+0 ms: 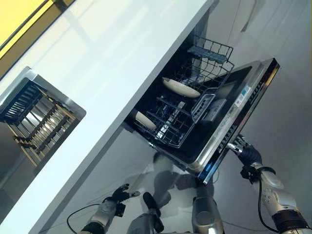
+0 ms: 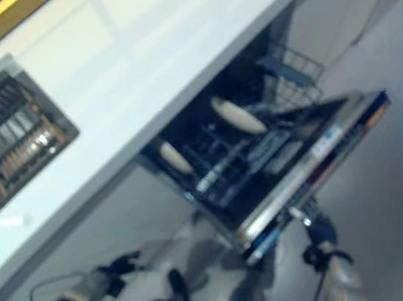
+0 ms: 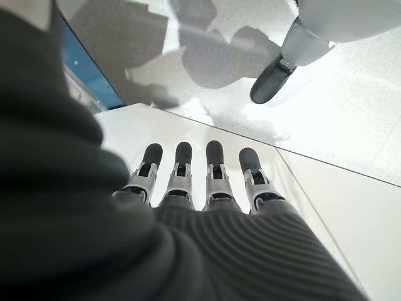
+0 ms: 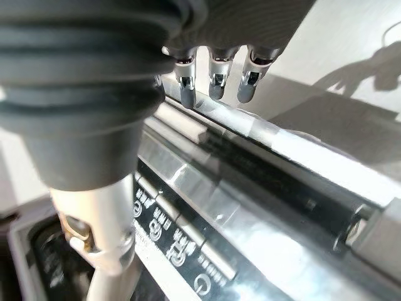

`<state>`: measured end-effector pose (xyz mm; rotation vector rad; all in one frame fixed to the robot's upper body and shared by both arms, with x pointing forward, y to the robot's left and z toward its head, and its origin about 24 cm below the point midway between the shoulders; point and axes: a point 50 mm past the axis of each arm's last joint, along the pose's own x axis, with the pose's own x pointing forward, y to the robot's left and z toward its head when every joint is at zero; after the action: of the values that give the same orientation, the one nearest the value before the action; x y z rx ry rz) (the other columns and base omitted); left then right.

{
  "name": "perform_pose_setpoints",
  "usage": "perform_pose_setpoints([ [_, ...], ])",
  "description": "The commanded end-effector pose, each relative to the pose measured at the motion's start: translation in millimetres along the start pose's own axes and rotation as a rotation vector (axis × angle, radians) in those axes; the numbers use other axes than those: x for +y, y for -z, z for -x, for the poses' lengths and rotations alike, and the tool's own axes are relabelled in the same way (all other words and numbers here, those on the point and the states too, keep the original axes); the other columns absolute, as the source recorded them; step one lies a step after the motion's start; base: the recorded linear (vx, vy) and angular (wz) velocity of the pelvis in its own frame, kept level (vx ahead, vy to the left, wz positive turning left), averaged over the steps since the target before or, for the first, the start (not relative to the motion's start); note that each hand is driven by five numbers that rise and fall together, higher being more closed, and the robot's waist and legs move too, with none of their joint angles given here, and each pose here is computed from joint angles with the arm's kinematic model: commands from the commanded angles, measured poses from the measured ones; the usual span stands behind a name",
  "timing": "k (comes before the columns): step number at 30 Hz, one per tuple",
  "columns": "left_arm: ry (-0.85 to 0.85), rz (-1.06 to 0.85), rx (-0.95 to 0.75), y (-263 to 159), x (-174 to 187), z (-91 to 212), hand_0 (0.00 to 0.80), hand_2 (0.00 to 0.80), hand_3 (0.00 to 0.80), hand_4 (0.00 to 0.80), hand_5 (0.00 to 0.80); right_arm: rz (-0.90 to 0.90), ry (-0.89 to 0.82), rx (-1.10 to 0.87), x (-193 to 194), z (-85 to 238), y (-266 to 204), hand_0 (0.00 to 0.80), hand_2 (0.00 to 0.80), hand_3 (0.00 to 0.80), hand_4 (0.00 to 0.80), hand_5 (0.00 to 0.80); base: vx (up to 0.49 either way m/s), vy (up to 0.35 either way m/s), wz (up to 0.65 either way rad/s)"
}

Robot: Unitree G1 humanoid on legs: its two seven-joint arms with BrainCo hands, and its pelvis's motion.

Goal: Take plates into dishwasher

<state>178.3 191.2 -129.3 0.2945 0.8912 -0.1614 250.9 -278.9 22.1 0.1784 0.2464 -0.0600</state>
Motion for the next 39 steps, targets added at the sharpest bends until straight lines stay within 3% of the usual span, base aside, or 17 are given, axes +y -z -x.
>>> perform_pose_setpoints([
  [1,-0.053,-0.112,-0.003,-7.7,29.1,-0.1,0.000,0.000,0.000,0.000,0.000,-0.080,-0.788,-0.379,181.1,-26.2,-88.2,0.000,0.000,0.000,0.000,0.000,0.075,0.007,0.00],
  [15,-0.076,-0.125,0.051,9.0,34.8,3.8,0.000,0.000,0.000,0.000,0.000,-0.138,-0.841,-0.412,193.9,-18.7,-89.7,0.000,0.000,0.000,0.000,0.000,0.079,0.004,0.18],
  [24,-0.095,-0.098,0.081,27.4,38.3,9.3,0.000,0.000,0.000,0.000,0.000,-0.259,-0.912,-0.444,179.5,-6.4,-81.9,0.000,0.000,0.000,0.000,0.000,0.048,0.011,0.31],
  [27,-0.101,-0.078,0.086,32.0,38.4,11.2,0.000,0.000,0.000,0.000,0.000,-0.332,-0.877,-0.477,162.5,1.1,-74.6,0.000,0.000,0.000,0.000,0.000,0.024,0.020,0.09],
  [34,-0.141,0.006,0.113,55.1,38.6,20.6,0.000,0.000,0.000,0.000,0.000,-0.487,-0.608,-0.495,84.7,19.3,-21.6,0.000,0.000,0.000,0.000,0.000,0.000,0.045,0.05],
  [39,-0.170,0.035,0.129,63.6,48.6,26.3,0.000,0.000,0.000,0.000,0.000,-0.386,-0.587,-0.114,40.4,45.6,64.1,0.000,0.000,0.000,0.000,0.000,-0.008,0.024,-0.10],
])
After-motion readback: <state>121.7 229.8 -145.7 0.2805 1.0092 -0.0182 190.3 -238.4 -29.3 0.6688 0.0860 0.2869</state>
